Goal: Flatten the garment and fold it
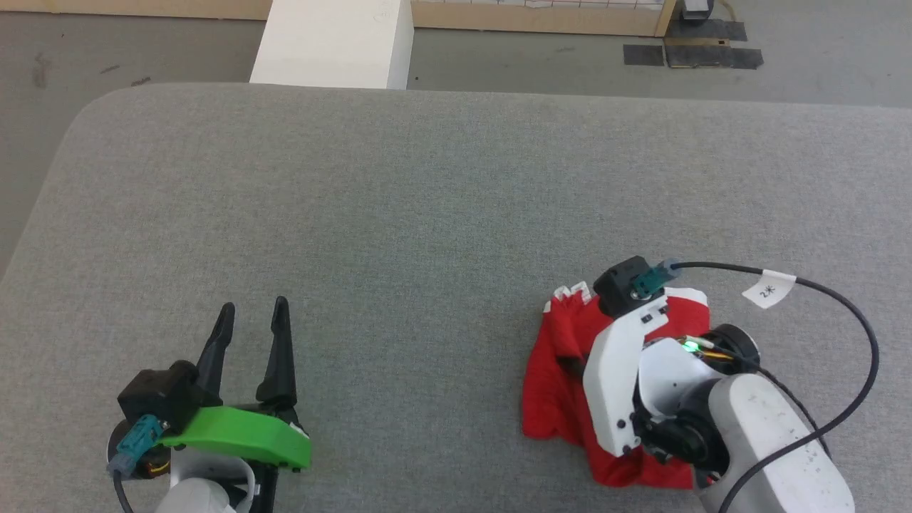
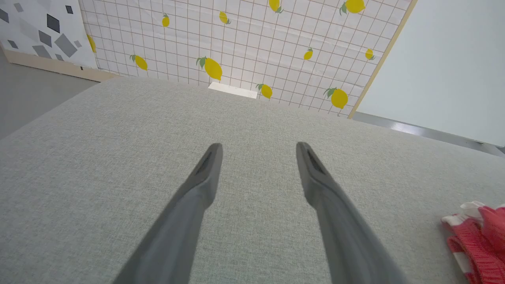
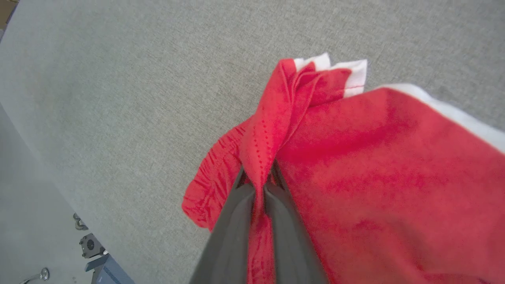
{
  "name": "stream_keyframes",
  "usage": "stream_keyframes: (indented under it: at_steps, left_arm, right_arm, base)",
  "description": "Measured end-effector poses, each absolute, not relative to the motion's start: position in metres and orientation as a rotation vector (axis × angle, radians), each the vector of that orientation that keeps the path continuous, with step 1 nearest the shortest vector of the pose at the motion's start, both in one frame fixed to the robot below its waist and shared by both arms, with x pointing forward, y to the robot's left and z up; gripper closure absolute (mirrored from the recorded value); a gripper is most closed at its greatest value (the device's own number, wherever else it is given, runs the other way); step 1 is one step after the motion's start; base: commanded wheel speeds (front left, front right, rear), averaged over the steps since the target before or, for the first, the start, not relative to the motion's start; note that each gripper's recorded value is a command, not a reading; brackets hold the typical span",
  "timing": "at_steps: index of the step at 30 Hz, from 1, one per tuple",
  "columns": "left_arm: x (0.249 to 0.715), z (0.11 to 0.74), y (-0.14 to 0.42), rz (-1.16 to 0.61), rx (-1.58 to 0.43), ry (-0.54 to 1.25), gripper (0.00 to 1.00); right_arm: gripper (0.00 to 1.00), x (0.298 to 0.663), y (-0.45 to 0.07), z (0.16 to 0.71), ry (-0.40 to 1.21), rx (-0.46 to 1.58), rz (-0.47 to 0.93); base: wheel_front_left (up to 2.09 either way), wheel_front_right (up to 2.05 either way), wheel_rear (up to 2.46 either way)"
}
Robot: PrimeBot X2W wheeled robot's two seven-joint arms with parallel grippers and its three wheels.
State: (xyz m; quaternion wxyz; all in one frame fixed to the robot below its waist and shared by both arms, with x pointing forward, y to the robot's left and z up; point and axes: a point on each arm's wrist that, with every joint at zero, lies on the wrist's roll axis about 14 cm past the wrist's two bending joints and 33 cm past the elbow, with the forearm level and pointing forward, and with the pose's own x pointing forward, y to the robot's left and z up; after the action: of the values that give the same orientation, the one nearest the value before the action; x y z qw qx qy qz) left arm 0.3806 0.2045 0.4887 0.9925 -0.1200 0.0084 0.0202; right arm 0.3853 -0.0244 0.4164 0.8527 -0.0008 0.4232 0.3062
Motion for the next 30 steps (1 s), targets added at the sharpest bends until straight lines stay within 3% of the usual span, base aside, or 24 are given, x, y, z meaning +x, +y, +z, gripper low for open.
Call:
stream_keyframes:
  at_steps: [1, 2, 10, 15, 21, 30]
  left_arm:
    - [0.381, 0.488, 0.204, 0.040, -0.244, 0.018, 0.00]
    - [0.381, 0.488, 0.203, 0.039, -0.247, 0.020, 0.00]
    - [0.387, 0.490, 0.189, -0.009, -0.255, 0.014, 0.00]
    - [0.390, 0.495, 0.175, -0.053, -0.261, 0.004, 0.00]
    - [0.395, 0.498, 0.164, -0.085, -0.264, -0.002, 0.00]
    - [0.394, 0.491, 0.164, -0.086, -0.263, 0.017, 0.00]
  right_arm:
    - [0.10, 0.385, -0.022, 0.417, 0.886, -0.002, 0.651]
    - [0.00, 0.383, -0.020, 0.418, 0.880, -0.008, 0.661]
    - [0.00, 0.392, -0.018, 0.470, 0.701, -0.013, 0.681]
    - [0.00, 0.404, -0.060, 0.495, 0.602, 0.033, 0.542]
    - [0.00, 0.387, -0.134, 0.456, 0.723, -0.020, 0.299]
    - [0.00, 0.353, -0.134, 0.397, 0.937, -0.013, 0.284]
  base:
    - [0.00, 0.00, 0.00]
    - [0.00, 0.00, 0.00]
    - [0.00, 0.00, 0.00]
    - [0.00, 0.00, 0.00]
    - [0.00, 0.00, 0.00]
    - [0.00, 0.00, 0.00]
